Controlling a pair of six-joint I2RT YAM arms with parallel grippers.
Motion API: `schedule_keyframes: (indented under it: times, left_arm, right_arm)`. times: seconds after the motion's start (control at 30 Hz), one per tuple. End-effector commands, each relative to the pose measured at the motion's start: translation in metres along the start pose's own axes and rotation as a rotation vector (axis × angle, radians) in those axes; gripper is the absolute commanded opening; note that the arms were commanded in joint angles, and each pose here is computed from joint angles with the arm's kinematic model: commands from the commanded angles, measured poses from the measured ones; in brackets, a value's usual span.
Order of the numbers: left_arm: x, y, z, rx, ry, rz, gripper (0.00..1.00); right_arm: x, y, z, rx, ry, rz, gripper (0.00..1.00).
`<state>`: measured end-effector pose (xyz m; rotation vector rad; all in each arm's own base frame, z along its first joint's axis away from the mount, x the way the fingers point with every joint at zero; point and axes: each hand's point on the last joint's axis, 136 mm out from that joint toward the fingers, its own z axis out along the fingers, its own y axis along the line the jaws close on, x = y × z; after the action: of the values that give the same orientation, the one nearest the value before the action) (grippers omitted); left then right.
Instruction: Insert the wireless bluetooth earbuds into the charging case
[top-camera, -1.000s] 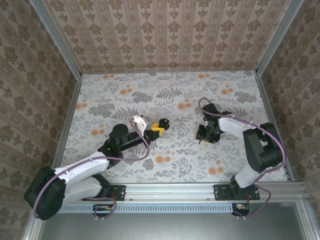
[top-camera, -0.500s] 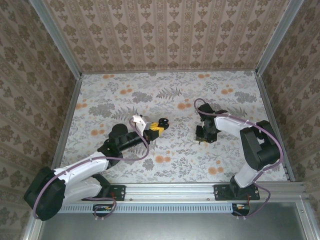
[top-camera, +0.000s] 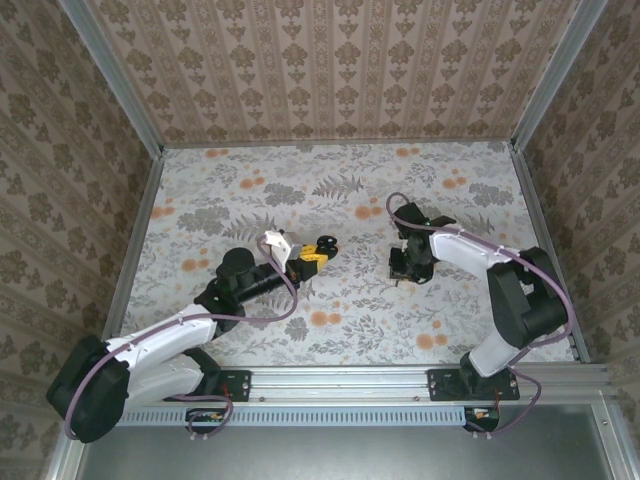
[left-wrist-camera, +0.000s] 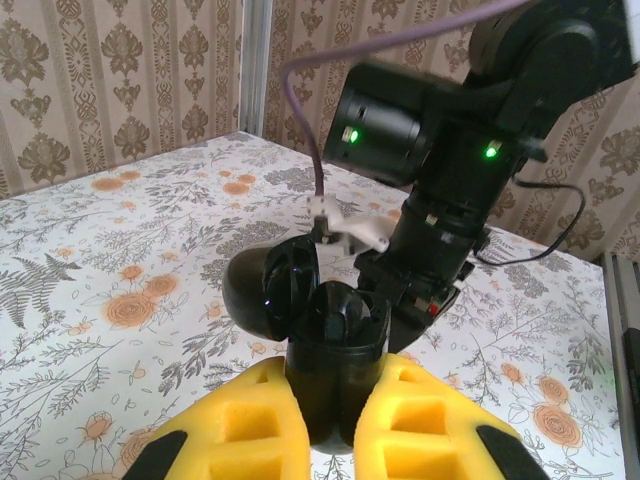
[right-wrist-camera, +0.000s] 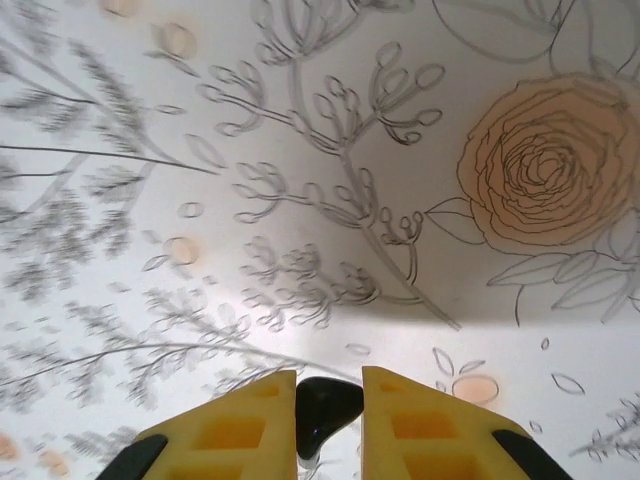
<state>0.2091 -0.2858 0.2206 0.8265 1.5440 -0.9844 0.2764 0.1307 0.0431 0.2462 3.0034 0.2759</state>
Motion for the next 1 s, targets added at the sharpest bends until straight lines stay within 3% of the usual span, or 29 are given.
schedule_keyframes:
  times: [0.0,0.53,0.97]
  left_arm:
    - [-0.017,0.000,0.000,0.002,-0.054,0.020,0.00]
    - [-0.025,-0.013,0.031,0.055,-0.088,-0.024,0.00]
    - [-0.037,-0.016,0.051,0.034,-0.158,-0.045,0.00]
  right_arm:
    - [-0.009,0.011,-0.039,-0.023,-0.081,-0.019,0.18]
    - [-0.027,0.086,-0.189,-0.278,-0.549,-0.161,0.16]
    - [-0.010,0.120,-0.219,-0.395,-0.610,-0.195,0.14]
